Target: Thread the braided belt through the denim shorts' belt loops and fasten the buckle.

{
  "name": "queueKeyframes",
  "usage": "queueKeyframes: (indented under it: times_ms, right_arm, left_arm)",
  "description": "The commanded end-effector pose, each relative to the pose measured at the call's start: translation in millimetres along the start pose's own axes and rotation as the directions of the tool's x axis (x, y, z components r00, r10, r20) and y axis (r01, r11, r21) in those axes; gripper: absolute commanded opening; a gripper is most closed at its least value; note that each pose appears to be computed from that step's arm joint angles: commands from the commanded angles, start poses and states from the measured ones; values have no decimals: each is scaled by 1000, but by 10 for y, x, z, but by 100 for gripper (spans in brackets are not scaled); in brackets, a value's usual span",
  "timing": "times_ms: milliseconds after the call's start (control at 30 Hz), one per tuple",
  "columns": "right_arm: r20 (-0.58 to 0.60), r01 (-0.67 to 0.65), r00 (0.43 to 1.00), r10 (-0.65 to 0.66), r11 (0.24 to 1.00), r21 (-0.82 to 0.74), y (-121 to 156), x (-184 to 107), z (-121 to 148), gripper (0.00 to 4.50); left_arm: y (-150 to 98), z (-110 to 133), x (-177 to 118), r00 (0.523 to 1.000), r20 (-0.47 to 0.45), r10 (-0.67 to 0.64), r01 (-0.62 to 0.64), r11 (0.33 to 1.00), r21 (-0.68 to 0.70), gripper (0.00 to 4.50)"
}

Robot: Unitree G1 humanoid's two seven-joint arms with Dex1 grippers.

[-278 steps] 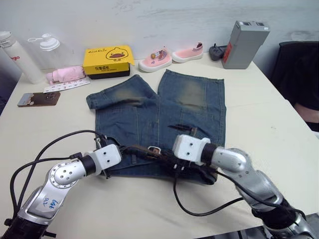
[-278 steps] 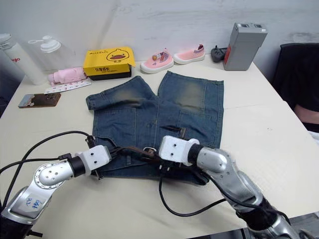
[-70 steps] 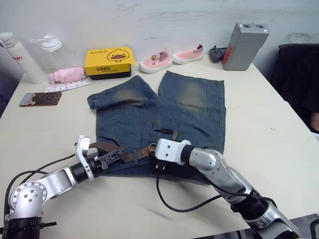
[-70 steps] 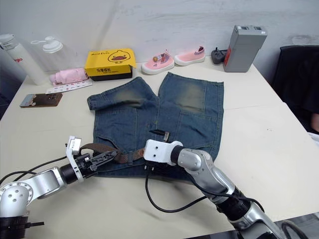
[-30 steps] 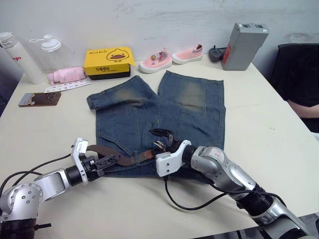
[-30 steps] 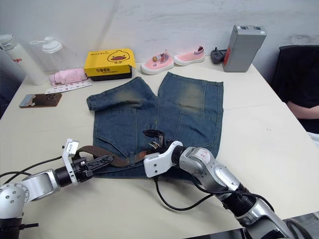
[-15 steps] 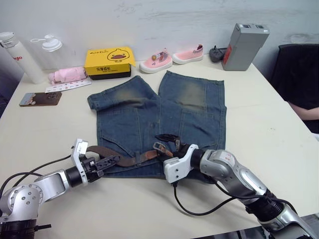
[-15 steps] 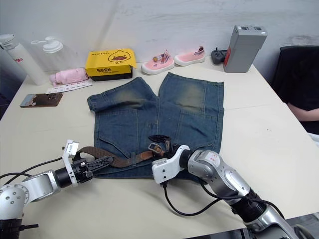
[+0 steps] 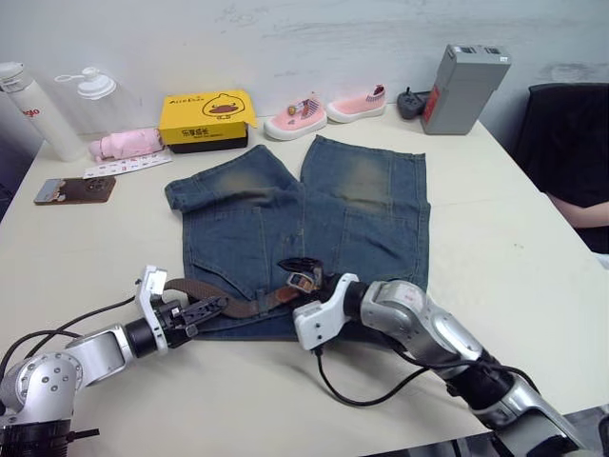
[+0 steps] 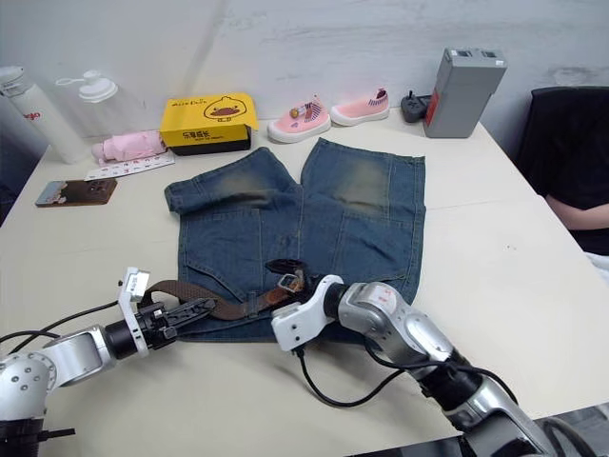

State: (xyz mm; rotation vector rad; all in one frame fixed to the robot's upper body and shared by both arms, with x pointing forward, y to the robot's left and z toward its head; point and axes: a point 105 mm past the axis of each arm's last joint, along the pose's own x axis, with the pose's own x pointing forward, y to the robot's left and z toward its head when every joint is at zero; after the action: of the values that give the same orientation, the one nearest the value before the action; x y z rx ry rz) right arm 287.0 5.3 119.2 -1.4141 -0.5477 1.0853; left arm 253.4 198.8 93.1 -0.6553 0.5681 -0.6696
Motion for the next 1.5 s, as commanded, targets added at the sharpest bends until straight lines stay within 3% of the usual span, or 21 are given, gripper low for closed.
queueKeyframes:
  times_ms: [33,367,500,700,733,1000,1067,1167,1300,1500]
  right_arm:
    - [22,16,1000,-15,998,-64,-60,57,35,445]
    - [40,20,999,-16,995,-96,-84,69,44,445]
    - [45,14,999,-9,994,-105,-80,59,48,315]
    - [48,-6,999,11,993,-116,-44,54,54,24]
    - [47,-9,999,14,993,-116,-37,53,53,6]
    - [31,-34,999,37,995,-89,28,35,44,6]
    - [27,-31,999,33,996,-80,32,27,40,0]
    - [16,-33,999,34,997,-66,45,15,19,0]
    - [-2,-28,1000,28,998,-54,49,-1,-17,0]
    - [-22,-22,1000,21,999,-43,48,-27,-58,0]
  left_arm:
    - [-39,30,-2,1000,14,-12,12,1000,14,0]
    - [-29,29,-9,1000,19,-10,10,1000,11,0]
    - [-28,28,-2,1000,20,-10,10,1000,10,0]
    - [-25,31,16,1000,20,-12,12,1000,9,0]
    - [-25,32,16,1000,20,-12,12,1000,10,0]
    - [-68,41,30,999,22,-26,26,999,32,0]
    - [-99,60,19,999,39,-35,32,997,69,85]
    - [-191,82,-13,996,49,-78,73,992,98,172]
    - [-215,-51,-79,998,-44,-50,57,981,186,324]
    - [-167,-246,-86,994,-109,25,6,964,268,324]
